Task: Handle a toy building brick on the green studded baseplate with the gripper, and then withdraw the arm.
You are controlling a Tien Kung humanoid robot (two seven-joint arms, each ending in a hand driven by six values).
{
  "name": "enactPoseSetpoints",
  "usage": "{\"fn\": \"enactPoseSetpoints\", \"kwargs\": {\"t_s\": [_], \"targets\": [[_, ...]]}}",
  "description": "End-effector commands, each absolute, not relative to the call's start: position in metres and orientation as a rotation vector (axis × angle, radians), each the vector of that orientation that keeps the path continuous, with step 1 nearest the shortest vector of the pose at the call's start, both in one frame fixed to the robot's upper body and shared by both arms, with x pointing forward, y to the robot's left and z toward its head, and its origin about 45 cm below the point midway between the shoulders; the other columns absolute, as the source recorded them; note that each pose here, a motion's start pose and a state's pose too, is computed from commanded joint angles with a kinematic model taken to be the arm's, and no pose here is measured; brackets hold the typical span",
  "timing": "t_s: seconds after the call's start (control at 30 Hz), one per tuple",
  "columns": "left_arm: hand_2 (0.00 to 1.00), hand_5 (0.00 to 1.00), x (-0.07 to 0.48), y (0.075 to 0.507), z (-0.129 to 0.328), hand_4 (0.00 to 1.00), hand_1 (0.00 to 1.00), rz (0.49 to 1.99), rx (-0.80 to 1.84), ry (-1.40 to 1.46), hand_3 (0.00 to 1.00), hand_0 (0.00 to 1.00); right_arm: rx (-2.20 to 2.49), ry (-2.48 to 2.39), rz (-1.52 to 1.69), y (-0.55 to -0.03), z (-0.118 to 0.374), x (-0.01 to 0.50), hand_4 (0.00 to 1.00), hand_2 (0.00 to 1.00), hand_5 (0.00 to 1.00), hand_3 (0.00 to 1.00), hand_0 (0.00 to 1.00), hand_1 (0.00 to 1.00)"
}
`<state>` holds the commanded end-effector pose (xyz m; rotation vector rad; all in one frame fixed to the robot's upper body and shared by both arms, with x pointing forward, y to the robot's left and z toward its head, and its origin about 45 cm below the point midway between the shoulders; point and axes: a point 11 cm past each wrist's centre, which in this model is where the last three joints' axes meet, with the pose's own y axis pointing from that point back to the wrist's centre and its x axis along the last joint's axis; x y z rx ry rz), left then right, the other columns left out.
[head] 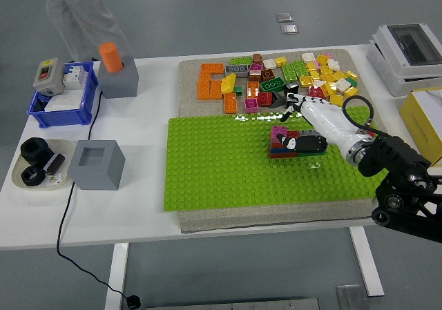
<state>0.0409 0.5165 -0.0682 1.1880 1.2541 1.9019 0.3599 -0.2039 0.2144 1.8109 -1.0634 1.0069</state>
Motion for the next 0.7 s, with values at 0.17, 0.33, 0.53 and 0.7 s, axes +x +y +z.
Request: {"fn": "enactPoseSetpoints", "kwargs": {"t_s": [0.17, 0.33, 0.53, 0.7], "targets": [[0.783, 0.562, 0.0411, 0.5165, -0.0682, 0.870, 0.810, 1.902, 1.188, 1.253, 0.721, 0.813, 1.821, -1.062, 0.990, -0.2024, 0.2112, 0.3594, 0.636, 0.998, 0.397, 0.649, 0.998, 0.998], [0.783, 0.565, 0.0414, 0.5165, -0.0682, 0.870, 0.811, 1.902, 1.188, 1.253, 0.721, 0.813, 1.828, -1.060, 0.977, -0.2016, 0.2086, 0.3594, 0.636, 0.998, 0.399, 0.648, 0.998, 0.998], [0.783, 0.565, 0.0419, 0.5166, -0.0681, 0.871, 0.811, 1.902, 1.187, 1.252, 0.721, 0.813, 1.832, -1.059, 0.967, -0.2014, 0.2069, 0.3593, 0.631, 0.998, 0.398, 0.647, 0.998, 0.998], [0.783, 0.567, 0.0421, 0.5170, -0.0679, 0.871, 0.811, 1.903, 1.187, 1.251, 0.721, 0.813, 1.835, -1.057, 0.969, -0.2007, 0.2070, 0.3589, 0.631, 0.996, 0.400, 0.645, 0.998, 0.998]]}}
